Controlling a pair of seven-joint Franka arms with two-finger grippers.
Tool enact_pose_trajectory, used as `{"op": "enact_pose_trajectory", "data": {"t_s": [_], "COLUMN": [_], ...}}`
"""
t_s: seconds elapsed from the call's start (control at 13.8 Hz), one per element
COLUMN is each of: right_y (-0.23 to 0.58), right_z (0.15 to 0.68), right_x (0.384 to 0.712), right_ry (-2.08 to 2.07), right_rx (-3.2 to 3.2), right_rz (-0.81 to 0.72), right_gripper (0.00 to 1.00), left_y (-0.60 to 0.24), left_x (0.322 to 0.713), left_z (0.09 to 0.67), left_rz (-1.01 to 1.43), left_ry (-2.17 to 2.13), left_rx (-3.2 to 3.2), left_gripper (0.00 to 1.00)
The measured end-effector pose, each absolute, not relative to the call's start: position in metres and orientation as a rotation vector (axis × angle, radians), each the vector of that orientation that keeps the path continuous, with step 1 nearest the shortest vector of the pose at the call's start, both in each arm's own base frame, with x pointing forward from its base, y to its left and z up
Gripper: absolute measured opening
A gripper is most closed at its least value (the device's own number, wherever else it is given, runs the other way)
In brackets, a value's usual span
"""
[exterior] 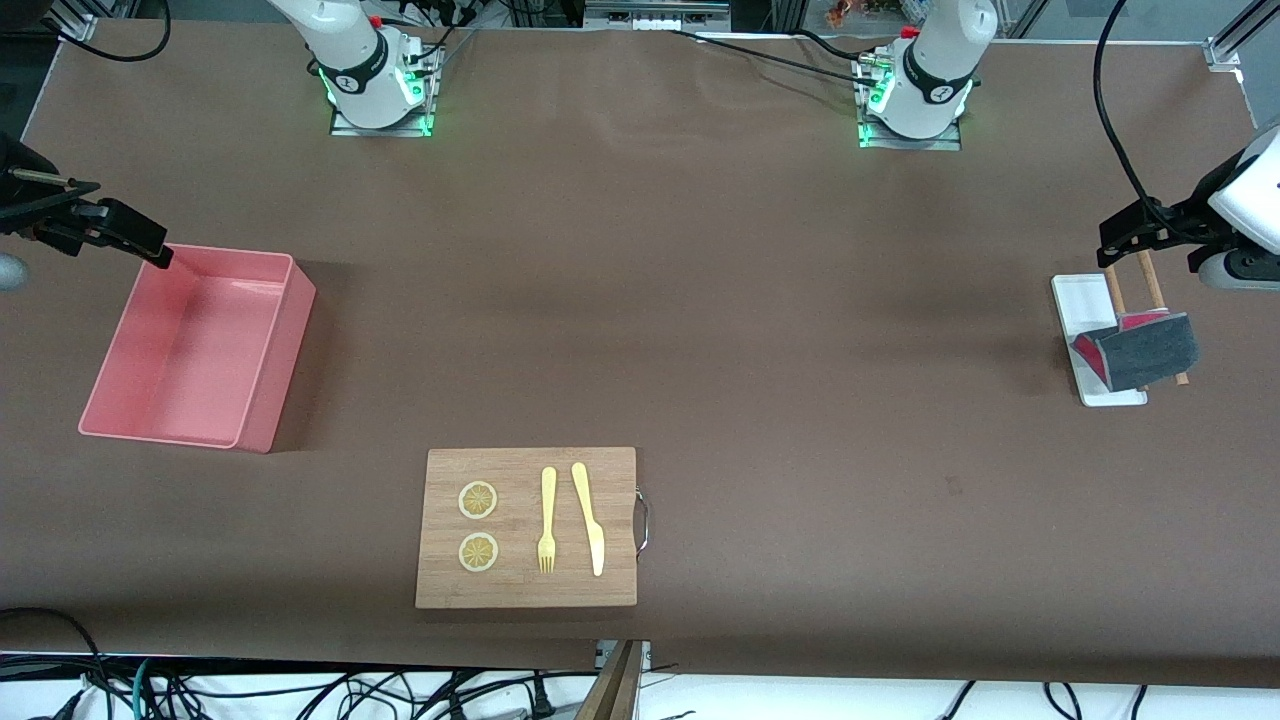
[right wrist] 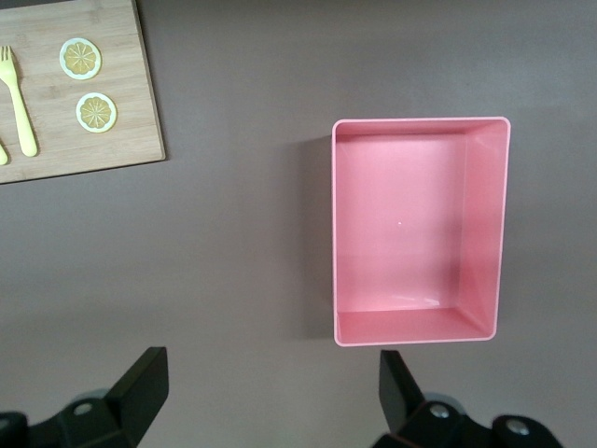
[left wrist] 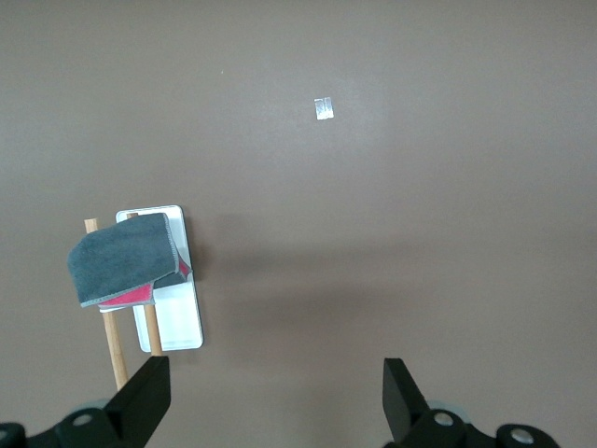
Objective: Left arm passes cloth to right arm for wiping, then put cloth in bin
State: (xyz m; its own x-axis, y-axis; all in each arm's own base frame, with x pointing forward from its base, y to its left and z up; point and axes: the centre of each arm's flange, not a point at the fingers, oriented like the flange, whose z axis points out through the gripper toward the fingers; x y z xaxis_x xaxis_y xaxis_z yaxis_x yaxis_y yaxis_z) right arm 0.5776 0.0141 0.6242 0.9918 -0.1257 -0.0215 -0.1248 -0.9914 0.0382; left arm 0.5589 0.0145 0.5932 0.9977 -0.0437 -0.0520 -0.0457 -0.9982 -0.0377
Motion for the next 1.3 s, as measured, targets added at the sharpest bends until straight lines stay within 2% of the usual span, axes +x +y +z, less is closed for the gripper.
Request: {"op": "enact_pose_trajectory", "data": {"t_s": [1.3], "right_y": [0.014], "right_z": [0.624], "right_x": [0.578], "right_ry": [-0.195], "right_rx": [3.099], "right_rz": [-0.037], "right_gripper": [1.0], "left_y": [0.017], "left_x": [0.565], "left_z": [0.58], "left_rz": [0.116], "left_ry": [0.062], "left_rx": [-3.099], "left_gripper": [1.0]}}
